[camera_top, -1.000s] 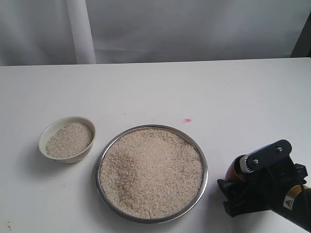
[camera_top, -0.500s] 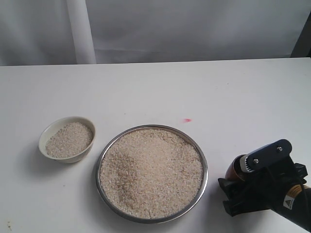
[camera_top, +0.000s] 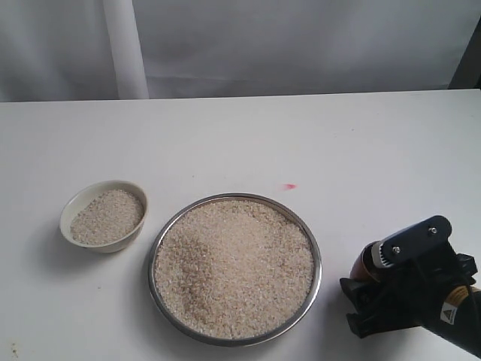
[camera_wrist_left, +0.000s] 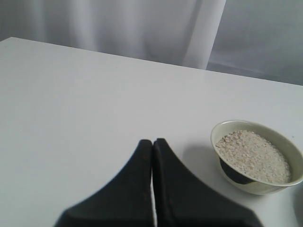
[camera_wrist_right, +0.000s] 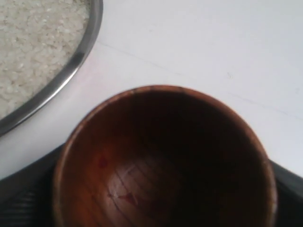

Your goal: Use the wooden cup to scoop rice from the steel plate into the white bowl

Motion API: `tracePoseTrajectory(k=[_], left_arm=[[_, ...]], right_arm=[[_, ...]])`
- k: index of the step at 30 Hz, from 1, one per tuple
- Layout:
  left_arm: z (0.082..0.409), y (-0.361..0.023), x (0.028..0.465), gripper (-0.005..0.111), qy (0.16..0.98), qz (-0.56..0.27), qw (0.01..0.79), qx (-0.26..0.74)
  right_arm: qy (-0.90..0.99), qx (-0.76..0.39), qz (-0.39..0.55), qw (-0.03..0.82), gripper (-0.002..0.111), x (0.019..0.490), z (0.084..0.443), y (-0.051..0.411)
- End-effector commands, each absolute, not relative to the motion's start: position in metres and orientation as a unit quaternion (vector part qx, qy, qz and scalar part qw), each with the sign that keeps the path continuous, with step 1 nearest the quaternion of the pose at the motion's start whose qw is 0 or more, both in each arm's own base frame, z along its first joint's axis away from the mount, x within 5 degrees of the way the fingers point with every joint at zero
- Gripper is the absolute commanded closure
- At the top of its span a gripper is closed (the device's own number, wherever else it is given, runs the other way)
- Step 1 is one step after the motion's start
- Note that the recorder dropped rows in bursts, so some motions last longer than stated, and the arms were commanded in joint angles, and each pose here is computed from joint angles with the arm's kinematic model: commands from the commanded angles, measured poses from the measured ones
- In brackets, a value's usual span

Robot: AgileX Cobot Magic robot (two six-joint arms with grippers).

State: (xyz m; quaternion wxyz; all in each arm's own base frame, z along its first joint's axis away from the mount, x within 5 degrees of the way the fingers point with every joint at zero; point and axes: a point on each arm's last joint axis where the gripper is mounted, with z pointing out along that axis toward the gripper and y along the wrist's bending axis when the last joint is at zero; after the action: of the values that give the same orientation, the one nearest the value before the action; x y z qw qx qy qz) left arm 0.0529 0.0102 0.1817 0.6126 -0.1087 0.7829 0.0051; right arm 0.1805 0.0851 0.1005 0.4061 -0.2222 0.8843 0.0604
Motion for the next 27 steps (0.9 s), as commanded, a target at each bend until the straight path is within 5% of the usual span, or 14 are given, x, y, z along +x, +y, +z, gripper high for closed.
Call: tracePoseTrajectory(k=[1, 15, 27], left_arm=[[0.183, 0.01, 0.053, 0.107, 0.78, 0.0, 0.616, -0.108], [0.183, 0.01, 0.053, 0.107, 0.78, 0.0, 0.616, -0.108], [0.183, 0.01, 0.053, 0.107, 0.78, 0.0, 0.616, -0.108]], right_arm=[[0.897, -0.263, 0.06, 0.35, 0.108, 0.182, 0.115, 0.091], [0.896, -0.367, -0.093, 0.232, 0.108, 0.207, 0.253, 0.083], [0.718, -0.602, -0.327, 0.121, 0.108, 0.224, 0.289, 0.116]])
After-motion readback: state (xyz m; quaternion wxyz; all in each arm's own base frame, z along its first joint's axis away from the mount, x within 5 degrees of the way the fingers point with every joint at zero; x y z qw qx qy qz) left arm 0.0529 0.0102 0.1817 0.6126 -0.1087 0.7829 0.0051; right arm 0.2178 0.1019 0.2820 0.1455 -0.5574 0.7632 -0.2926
